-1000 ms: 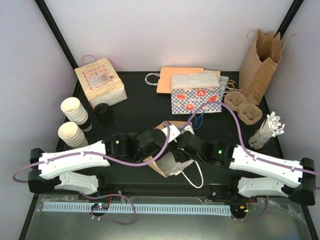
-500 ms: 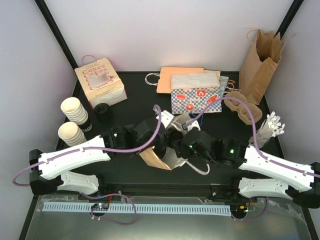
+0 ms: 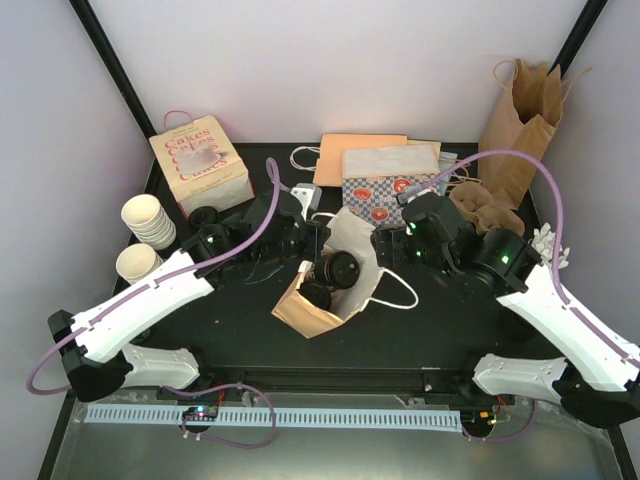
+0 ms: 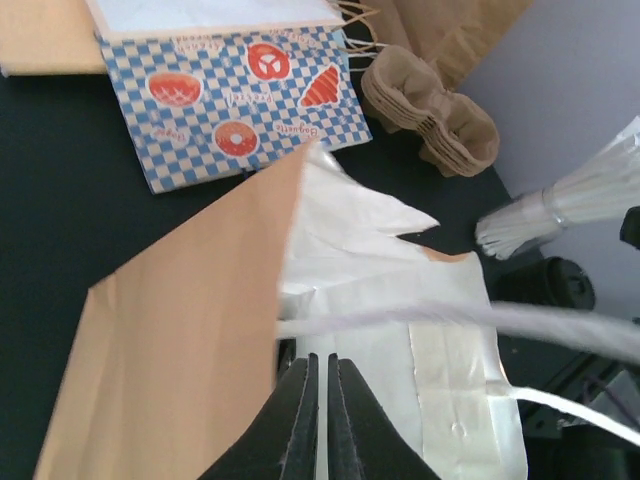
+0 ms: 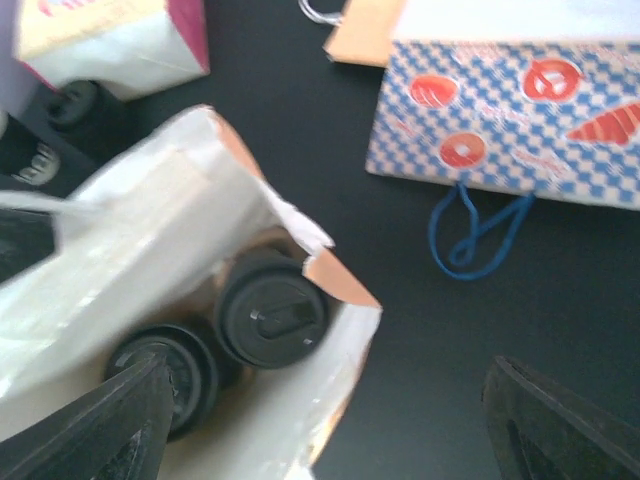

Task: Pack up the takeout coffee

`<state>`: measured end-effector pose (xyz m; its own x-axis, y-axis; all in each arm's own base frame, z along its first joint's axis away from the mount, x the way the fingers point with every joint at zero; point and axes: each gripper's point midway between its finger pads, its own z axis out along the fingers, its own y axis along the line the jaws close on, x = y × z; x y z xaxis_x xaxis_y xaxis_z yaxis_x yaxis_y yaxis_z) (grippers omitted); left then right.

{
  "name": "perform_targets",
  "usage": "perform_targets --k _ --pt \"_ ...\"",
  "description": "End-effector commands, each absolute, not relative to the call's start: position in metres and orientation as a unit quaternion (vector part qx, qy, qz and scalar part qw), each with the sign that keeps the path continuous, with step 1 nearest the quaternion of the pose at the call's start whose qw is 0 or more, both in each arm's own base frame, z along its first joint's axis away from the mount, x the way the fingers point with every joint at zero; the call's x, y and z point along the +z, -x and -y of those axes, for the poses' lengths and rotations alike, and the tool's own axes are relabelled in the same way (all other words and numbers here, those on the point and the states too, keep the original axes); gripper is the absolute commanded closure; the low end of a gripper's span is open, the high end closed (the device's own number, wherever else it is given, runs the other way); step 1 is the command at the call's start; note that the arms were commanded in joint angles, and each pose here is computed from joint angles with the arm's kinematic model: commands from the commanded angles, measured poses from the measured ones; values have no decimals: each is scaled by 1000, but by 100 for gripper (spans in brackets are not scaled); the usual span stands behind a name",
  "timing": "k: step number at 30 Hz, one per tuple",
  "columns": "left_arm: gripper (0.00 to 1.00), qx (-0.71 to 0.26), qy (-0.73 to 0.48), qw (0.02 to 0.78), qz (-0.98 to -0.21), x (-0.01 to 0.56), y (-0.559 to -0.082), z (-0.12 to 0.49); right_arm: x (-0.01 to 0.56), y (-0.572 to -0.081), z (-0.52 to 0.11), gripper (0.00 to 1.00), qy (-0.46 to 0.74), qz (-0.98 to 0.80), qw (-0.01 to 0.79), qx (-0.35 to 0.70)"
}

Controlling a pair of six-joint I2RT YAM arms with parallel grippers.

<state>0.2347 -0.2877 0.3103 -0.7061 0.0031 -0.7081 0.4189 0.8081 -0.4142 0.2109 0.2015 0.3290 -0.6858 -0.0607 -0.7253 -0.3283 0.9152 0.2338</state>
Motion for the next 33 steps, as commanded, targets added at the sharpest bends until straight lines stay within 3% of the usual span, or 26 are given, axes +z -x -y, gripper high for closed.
perform_targets --k 1,12,15,27,29,33 --pt "93 -373 -52 311 -873 309 -230 296 308 -209 -182 13 130 -926 331 128" --pt "87 -405 8 335 -850 322 -243 274 294 -225 -192 7 128 -945 283 104" --pt "74 -400 8 344 -849 325 -245 268 295 -232 -201 8 109 -948 278 113" --pt "27 -346 -32 367 -863 334 -232 232 259 -241 -231 30 67 -967 213 126" --pt "23 -335 -37 371 -865 336 -228 223 257 -245 -230 33 62 -969 212 114" --pt "17 -328 -57 382 -862 347 -215 210 256 -252 -233 52 62 -970 213 102"
